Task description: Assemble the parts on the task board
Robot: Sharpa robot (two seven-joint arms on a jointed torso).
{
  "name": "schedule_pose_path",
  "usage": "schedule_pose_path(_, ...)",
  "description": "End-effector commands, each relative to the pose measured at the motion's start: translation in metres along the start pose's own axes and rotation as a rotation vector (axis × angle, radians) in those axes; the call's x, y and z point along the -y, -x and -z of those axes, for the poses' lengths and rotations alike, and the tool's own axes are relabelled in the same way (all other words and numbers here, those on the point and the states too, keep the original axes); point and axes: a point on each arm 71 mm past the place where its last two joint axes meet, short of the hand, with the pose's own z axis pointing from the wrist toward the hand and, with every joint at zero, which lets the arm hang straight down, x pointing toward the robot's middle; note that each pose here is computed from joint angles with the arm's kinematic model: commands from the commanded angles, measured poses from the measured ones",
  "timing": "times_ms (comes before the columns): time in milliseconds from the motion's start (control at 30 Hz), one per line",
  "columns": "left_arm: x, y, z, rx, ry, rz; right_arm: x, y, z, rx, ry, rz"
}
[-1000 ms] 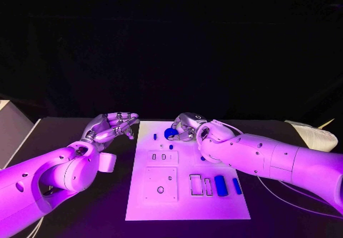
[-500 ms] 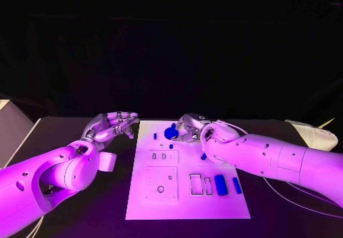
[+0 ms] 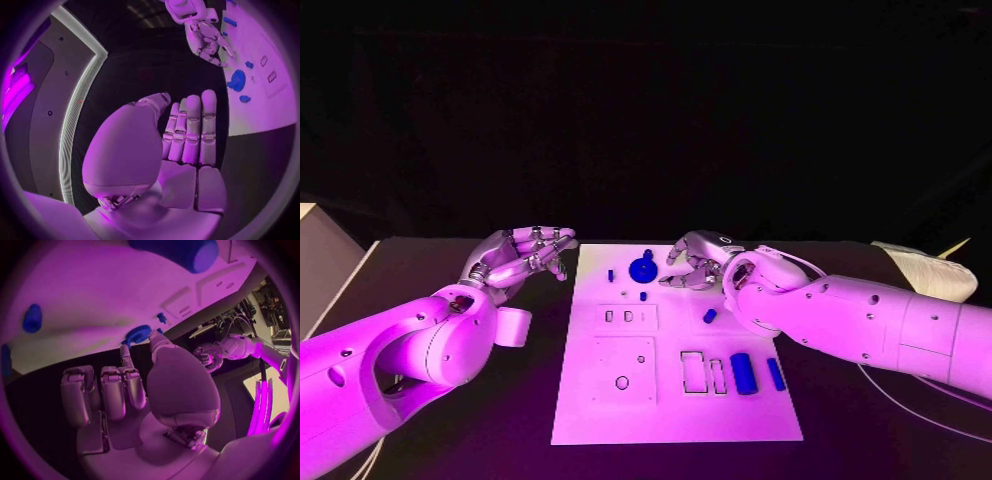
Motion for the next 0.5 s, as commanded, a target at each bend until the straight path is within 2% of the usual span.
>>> schedule_pose_path(33,0.0008,-0.0005,-0.0005,-0.007,-0.008,0.001,0.007,0.018,0.006,0.110,0.017,-0.052)
schedule_pose_path(100,0.0004,0.0003,-0.0008,-0.006,-0.009,0.000,0.017,0.029,0.013,0.142,0.019,-0.089)
schedule_pose_path(233,-0.0005,0.0018,-0.0018,-0.001,-0.009,-0.001,0.039,0.047,0.030,0.159,0.031,-0.174)
schedule_pose_path(500,-0.0027,0.0011,-0.0038,-0.003,-0.009,0.003,0.071,0.061,0.054,0.101,0.039,-0.207)
